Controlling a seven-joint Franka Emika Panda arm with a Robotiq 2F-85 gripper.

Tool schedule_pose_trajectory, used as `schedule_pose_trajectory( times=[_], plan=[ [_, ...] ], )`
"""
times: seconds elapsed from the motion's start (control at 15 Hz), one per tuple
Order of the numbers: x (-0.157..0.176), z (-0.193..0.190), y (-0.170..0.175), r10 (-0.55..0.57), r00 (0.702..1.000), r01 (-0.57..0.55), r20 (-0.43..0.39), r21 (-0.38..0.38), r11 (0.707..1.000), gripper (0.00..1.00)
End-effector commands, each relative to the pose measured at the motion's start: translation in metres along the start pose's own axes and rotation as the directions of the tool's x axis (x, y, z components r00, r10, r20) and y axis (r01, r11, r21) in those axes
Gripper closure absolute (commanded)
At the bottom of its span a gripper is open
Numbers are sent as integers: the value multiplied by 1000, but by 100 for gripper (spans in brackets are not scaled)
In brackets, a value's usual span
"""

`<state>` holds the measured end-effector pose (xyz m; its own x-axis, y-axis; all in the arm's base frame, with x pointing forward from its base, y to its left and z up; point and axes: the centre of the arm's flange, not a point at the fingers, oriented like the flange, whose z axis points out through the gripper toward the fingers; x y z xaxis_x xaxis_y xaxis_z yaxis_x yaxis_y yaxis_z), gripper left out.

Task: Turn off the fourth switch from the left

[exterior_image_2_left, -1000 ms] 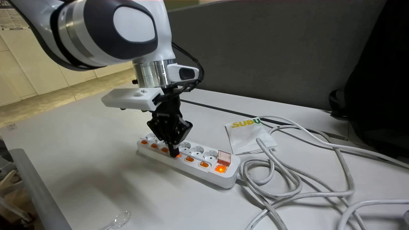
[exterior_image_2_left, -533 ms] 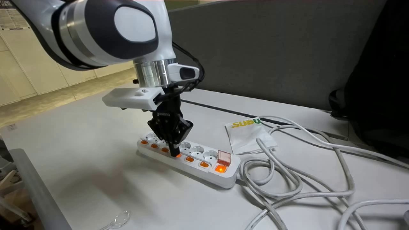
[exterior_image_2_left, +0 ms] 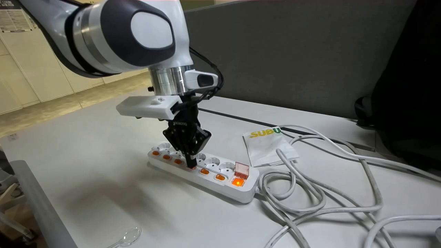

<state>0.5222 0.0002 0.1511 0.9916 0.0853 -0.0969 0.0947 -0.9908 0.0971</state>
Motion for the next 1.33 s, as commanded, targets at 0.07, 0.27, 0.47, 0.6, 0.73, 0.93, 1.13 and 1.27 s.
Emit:
schedule_pose_trajectory(
  times=[0.07, 0.27, 0.47, 0.6, 0.73, 0.93, 1.13, 1.27],
  plan=[
    [12, 9, 1, 25, 1000, -25, 2, -3, 1000, 100],
    [9, 18, 1, 38, 999, -38, 1, -1, 999, 100],
    [7, 30, 3, 59, 998, -59, 7, 7, 998, 100],
    [7, 38, 7, 75, 997, -76, 21, 20, 997, 100],
    [7, 41, 9, 99, 995, -99, 18, 32, 995, 100],
    [7, 43, 12, 151, 989, -150, -2, 59, 987, 100],
    [6, 41, 13, 173, 985, -173, 8, 83, 981, 100],
    [4, 34, 15, 216, 975, -221, 47, 140, 965, 100]
  ],
)
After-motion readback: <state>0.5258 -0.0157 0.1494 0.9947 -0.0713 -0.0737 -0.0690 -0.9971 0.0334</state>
